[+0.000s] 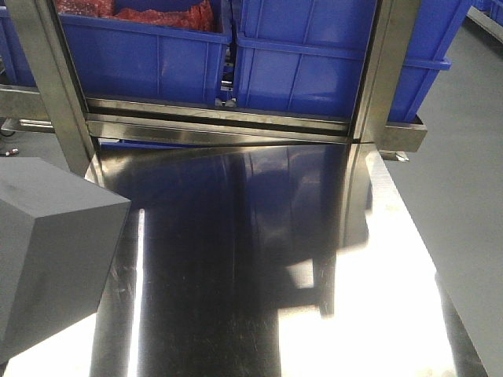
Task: Sort gray base to blue bin
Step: 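Hold the block in the left gripper while the base turns away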
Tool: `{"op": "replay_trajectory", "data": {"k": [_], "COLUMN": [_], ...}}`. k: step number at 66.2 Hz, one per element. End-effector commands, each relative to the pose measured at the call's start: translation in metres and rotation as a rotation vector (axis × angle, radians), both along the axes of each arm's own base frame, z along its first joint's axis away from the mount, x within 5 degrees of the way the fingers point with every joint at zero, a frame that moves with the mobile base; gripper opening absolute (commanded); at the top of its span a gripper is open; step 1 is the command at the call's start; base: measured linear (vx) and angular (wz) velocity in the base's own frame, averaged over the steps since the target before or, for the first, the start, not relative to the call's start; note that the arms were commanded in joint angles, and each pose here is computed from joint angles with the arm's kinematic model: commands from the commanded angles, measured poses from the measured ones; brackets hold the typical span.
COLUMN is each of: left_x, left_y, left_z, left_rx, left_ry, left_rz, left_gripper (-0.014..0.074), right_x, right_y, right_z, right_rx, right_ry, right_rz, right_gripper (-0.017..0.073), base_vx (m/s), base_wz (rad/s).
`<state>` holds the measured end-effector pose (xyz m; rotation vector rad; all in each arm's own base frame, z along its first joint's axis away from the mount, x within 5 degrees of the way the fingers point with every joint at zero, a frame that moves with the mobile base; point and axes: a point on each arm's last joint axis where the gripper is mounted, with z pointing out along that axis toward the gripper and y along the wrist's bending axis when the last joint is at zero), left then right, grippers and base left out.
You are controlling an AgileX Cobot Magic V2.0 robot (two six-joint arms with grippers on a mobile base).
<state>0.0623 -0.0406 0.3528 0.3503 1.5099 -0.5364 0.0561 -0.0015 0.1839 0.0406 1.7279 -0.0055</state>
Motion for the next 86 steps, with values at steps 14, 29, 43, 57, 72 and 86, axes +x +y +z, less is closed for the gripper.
{"op": "replay_trajectory", "data": {"k": [14, 29, 43, 57, 72, 86], "left_x": [-0.0017, -0.0017, -0.0017, -0.0014, -0.0014, -0.0014], "left_y": [0.0026, 0.0026, 0.0026, 0.0024, 0.0023, 0.0023], "left_z": [0.0181, 0.0181, 0.0181, 0.0178, 0.0174, 0.0174], "left_rx": [-0.082, -0.082, -0.082, -0.080, -0.078, -0.078], "left_ry": [-0.095, -0.095, -0.095, -0.091, -0.088, -0.088], "left_rz": [0.012, 0.012, 0.012, 0.012, 0.011, 0.011], "left_gripper": [-0.0006, -0.0006, -0.0006, -0.0006, -0.0006, -0.0006], "right_x": [0.0020, 0.0020, 0.0020, 0.0020, 0.0020, 0.0020], "right_y": [-0.0003, -0.0003, -0.0003, -0.0003, -0.0003, -0.0003], "right_z": [0.0048, 0.0048, 0.0048, 0.0048, 0.0048, 0.0048], "right_rx": [-0.021, -0.021, -0.021, -0.021, -0.021, -0.021], "right_ry": [-0.051, -0.051, -0.051, -0.051, -0.051, -0.051], "right_rz": [-0.001, -0.001, -0.001, -0.001, -0.001, -0.001], "right_gripper": [-0.0005, -0.0005, -0.0005, -0.0005, -0.0005, -0.0005], "base_vx": [0.00, 0.00, 0.00, -0.01, -0.06, -0.09], "base_wz": [0.00, 0.00, 0.00, -0.03, -0.22, -0.44]}}
